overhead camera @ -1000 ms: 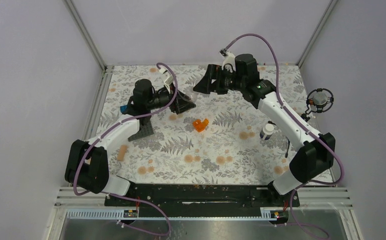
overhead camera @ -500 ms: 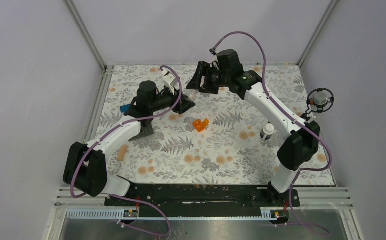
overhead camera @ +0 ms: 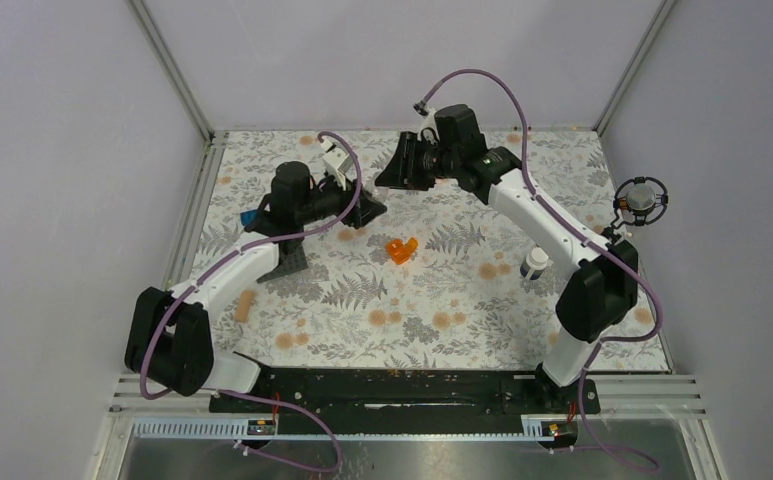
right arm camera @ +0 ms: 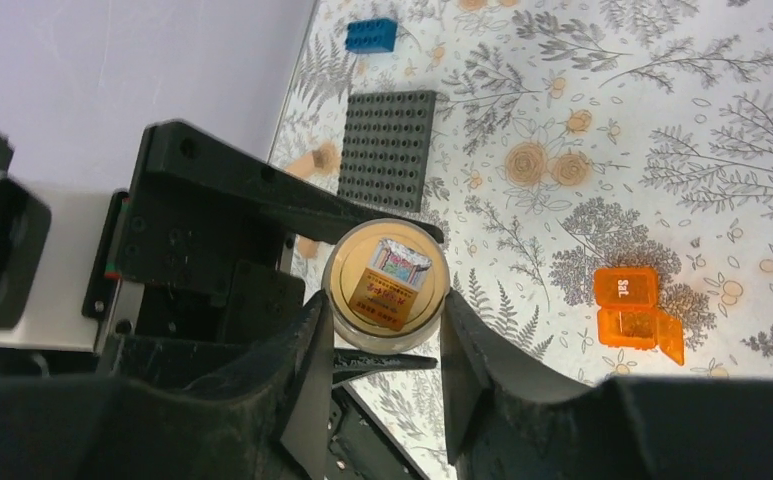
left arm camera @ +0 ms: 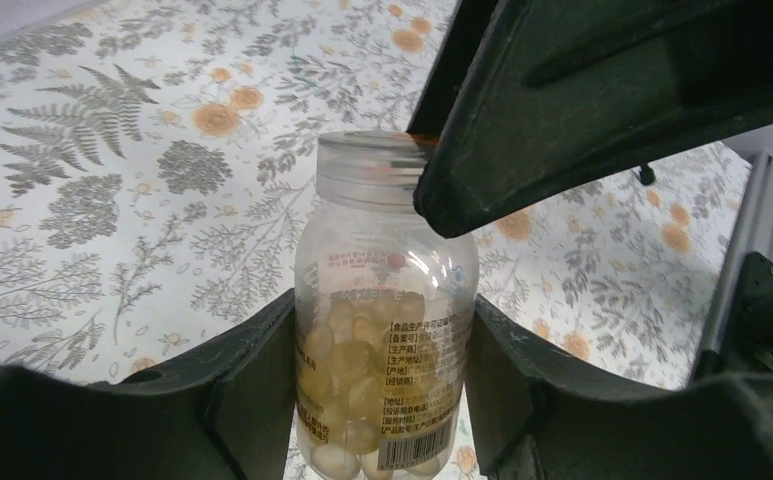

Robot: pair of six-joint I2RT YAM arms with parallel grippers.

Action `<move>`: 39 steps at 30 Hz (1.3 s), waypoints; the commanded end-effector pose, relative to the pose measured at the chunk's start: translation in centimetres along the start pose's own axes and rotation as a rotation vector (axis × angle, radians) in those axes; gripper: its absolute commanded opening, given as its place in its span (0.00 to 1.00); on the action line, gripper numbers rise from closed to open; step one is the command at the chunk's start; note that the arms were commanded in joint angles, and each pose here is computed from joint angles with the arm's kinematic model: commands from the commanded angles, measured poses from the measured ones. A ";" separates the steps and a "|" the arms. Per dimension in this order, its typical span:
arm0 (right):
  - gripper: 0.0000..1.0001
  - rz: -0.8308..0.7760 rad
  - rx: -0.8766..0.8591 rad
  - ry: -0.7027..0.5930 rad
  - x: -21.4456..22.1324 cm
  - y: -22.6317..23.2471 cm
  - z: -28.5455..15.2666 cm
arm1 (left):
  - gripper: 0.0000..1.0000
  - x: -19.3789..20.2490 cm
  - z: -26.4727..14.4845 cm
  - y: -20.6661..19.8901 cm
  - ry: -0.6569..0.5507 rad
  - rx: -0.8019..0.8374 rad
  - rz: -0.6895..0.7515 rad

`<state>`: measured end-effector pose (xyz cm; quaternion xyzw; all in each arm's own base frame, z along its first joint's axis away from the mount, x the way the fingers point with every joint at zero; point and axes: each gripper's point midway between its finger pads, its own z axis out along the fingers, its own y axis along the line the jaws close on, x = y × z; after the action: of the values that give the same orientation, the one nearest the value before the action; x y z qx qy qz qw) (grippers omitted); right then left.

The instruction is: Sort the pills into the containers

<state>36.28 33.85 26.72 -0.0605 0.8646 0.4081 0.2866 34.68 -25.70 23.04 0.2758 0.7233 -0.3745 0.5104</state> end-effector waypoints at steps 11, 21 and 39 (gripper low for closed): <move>0.09 -0.468 -0.520 0.008 3.1 4.8 -7.3 | 0.00 -3.9 -3.2 -7.0 -0.018 0.408 0.095; 0.96 -0.149 -0.249 -0.108 -1.3 5.1 -3.6 | 0.00 -4.9 -2.1 -3.9 -0.081 0.207 0.109; 0.18 -0.242 -0.283 0.007 0.4 5.3 -3.9 | 0.00 -4.8 -2.4 -4.2 -0.089 0.215 0.115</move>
<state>33.99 34.05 29.72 -0.1477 0.8198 0.4531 0.3176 32.14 -26.12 26.04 0.3282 0.6820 -0.4304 0.4917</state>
